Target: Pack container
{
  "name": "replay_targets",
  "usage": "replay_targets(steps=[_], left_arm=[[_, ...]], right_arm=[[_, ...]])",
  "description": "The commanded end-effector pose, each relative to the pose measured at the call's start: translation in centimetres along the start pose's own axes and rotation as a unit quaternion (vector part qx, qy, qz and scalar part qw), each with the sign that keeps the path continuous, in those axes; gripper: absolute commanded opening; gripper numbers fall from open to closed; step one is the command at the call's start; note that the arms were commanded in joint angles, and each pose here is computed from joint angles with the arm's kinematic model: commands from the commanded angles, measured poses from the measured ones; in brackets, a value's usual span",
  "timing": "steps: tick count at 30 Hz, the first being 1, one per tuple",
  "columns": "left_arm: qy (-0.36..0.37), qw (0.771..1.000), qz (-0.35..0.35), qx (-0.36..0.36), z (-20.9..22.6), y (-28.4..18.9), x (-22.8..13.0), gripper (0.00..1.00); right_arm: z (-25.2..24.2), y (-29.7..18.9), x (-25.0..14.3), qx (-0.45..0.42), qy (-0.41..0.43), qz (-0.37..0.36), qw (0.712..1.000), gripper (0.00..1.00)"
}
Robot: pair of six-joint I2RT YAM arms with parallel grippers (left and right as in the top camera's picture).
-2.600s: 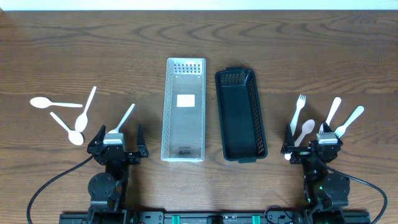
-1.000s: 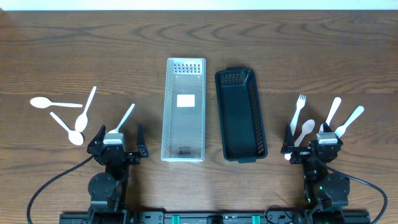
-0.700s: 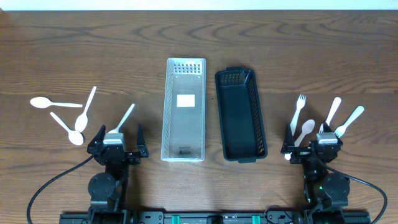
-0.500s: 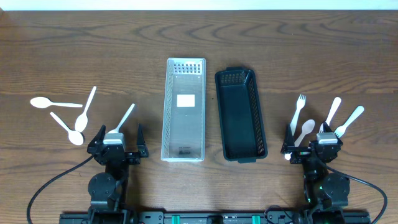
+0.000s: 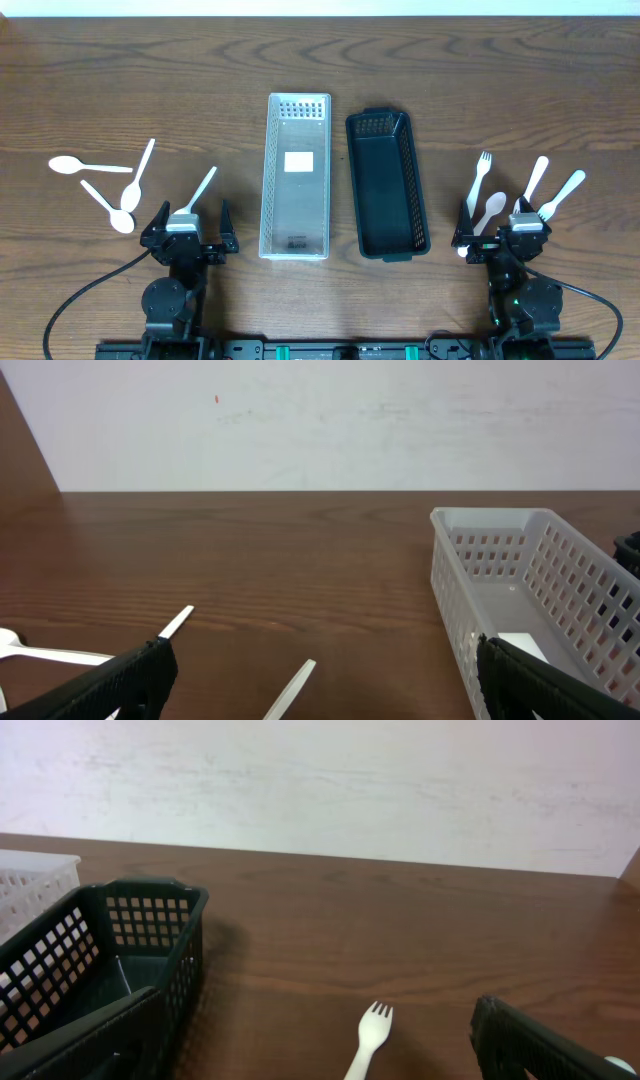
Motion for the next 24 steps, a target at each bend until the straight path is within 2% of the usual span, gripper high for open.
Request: replay_targets(steps=[1,6,8,13,15,18,24], left_arm=[[0.010,1.000,0.024,0.004,0.1,0.1,-1.2,0.98],[0.010,1.000,0.024,0.003,0.1,0.1,-1.2,0.98],[0.008,1.000,0.016,0.003,0.0,0.1,-0.9,0.98],[-0.070,0.998,0.006,-0.003,-0.1,0.2,-0.6,0.98],[-0.104,0.994,0.011,-0.035,-0.5,0.1,-0.3,0.98],[-0.126,0.989,0.014,-0.078,-1.2,-0.1,1.1,0.98],[-0.126,0.988,0.046,-0.075,-1.5,0.2,6.8,0.98]], right_arm=[[0.2,0.0,-0.1,0.008,-0.008,-0.001,1.000,0.99],[0.3,0.0,-0.2,0.016,-0.006,0.001,1.000,0.99],[0.4,0.0,-0.2,0.020,0.025,0.003,0.999,0.99],[0.5,0.1,-0.3,0.027,0.115,0.010,0.993,0.99],[0.8,0.1,-0.1,0.049,0.129,0.006,0.990,0.99],[0.8,0.0,0.8,0.053,0.128,-0.005,0.990,0.99],[0.5,-0.1,5.1,0.039,0.086,-0.010,0.995,0.99]])
Point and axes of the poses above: each gripper's point midway between its finger pads, its own y axis out along the fingers, its own z axis along the line the jaws close on, x = y × z, the point moved 10 cm from there along -y, back along the fingers, and after that the axes turned 2 degrees about -y, right-handed, at the moved point
